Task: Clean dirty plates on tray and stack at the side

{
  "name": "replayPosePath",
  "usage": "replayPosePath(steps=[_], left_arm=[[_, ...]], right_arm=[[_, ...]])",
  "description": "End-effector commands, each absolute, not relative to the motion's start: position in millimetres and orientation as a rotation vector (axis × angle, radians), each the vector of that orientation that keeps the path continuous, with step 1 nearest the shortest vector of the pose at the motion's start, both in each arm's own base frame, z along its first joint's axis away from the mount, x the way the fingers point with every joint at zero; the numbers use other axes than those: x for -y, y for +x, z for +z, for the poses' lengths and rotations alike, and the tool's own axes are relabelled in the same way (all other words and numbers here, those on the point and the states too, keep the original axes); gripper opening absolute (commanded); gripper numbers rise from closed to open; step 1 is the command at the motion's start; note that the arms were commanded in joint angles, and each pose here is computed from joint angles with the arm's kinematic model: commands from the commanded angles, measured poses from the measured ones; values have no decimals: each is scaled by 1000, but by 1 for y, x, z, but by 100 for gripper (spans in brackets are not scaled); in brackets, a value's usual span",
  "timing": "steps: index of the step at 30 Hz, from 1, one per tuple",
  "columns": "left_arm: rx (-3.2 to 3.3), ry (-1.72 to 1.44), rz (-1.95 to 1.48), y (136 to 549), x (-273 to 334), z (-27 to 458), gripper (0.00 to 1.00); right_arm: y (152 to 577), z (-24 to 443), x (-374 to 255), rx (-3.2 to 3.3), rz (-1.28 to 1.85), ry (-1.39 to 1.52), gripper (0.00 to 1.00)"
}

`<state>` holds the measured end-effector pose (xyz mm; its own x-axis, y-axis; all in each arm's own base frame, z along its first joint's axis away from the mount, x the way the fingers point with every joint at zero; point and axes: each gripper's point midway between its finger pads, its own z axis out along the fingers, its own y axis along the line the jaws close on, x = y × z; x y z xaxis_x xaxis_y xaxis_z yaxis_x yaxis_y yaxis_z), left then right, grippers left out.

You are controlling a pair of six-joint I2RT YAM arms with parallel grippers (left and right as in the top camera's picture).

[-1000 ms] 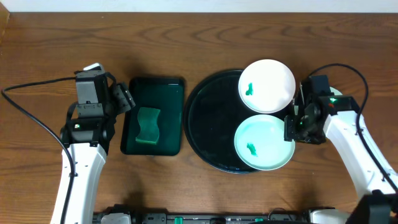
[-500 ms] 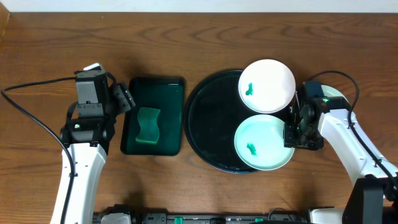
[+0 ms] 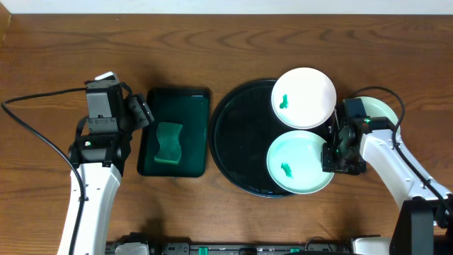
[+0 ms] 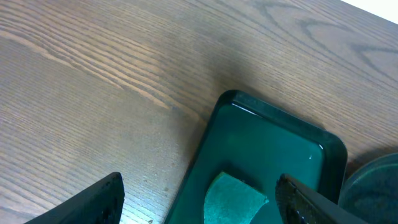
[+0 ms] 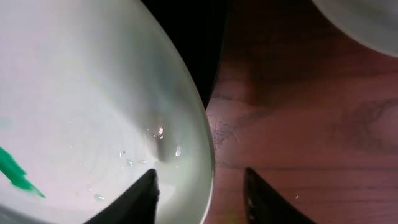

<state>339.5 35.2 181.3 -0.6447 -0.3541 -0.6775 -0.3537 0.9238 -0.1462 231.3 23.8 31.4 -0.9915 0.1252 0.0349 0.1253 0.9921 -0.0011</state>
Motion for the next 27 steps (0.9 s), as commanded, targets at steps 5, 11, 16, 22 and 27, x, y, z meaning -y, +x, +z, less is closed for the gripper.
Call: replayPosePath(steps=[5, 11, 16, 22, 27], left_arm=[[-2306, -519, 10, 342, -39, 187, 78], [-2306, -518, 10, 342, -39, 187, 78], [-2305, -519, 10, 342, -39, 187, 78], [-2305, -518, 10, 342, -39, 187, 78], [-2305, -519, 10, 342, -39, 187, 78]], right_arm=[[230, 30, -27, 3095, -10, -188, 6], [229, 31, -41, 3081, -139, -188, 1], [229, 35, -64, 3052, -344, -189, 1], [248, 51, -108, 3019, -769, -219, 1], [269, 54, -115, 3030, -824, -432, 1]])
